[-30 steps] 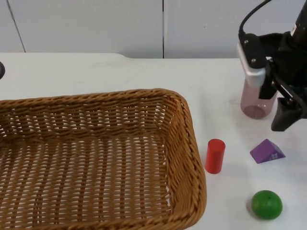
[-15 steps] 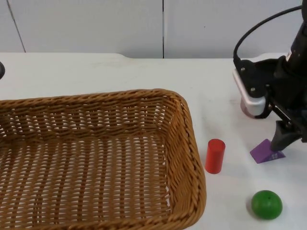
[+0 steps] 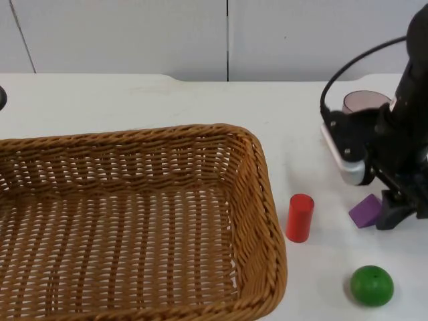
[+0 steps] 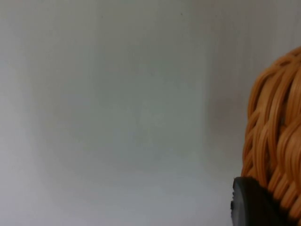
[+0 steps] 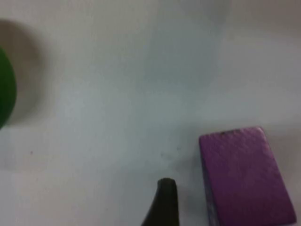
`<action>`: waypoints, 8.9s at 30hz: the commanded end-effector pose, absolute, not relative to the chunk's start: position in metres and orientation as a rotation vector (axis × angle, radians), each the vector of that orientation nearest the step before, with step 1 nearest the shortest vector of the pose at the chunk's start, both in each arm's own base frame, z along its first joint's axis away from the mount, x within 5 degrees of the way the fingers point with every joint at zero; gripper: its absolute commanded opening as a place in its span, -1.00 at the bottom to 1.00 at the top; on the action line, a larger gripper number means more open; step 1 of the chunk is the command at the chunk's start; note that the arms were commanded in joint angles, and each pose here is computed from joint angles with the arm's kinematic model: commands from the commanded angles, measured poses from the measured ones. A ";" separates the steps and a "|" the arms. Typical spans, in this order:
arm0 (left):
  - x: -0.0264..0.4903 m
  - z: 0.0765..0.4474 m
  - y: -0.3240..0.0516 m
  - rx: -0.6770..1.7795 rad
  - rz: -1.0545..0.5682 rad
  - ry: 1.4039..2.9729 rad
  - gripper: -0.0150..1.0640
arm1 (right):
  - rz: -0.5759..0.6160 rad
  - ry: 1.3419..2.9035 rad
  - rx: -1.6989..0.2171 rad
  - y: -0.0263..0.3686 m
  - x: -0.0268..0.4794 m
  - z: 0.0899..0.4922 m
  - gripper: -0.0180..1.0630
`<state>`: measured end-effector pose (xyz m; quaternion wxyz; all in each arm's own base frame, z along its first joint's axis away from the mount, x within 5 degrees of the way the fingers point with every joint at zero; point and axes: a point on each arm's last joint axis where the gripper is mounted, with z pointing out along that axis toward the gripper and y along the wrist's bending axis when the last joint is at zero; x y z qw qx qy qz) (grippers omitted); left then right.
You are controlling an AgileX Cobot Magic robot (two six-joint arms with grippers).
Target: Pick up the basket with the left hand and place the triangular block into the basket with the right hand.
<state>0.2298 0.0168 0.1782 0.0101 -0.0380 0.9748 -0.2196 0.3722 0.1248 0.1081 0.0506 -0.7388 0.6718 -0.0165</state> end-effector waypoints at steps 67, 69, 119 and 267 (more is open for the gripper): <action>0.230 0.182 0.014 -0.124 -0.728 3.012 -0.97 | 0.373 2.428 -1.187 0.232 0.231 0.318 -0.97; 0.230 0.182 0.014 -0.124 -0.728 3.012 -0.97 | 0.386 2.398 -1.213 0.240 0.226 0.317 -0.97; 0.266 0.175 0.021 -0.204 -0.734 2.956 -0.97 | 0.530 1.784 -1.069 0.202 0.153 0.429 0.27; -0.005 0.275 0.003 0.081 -0.003 2.060 0.95 | 0.505 1.879 -0.901 -0.008 -0.002 0.280 0.70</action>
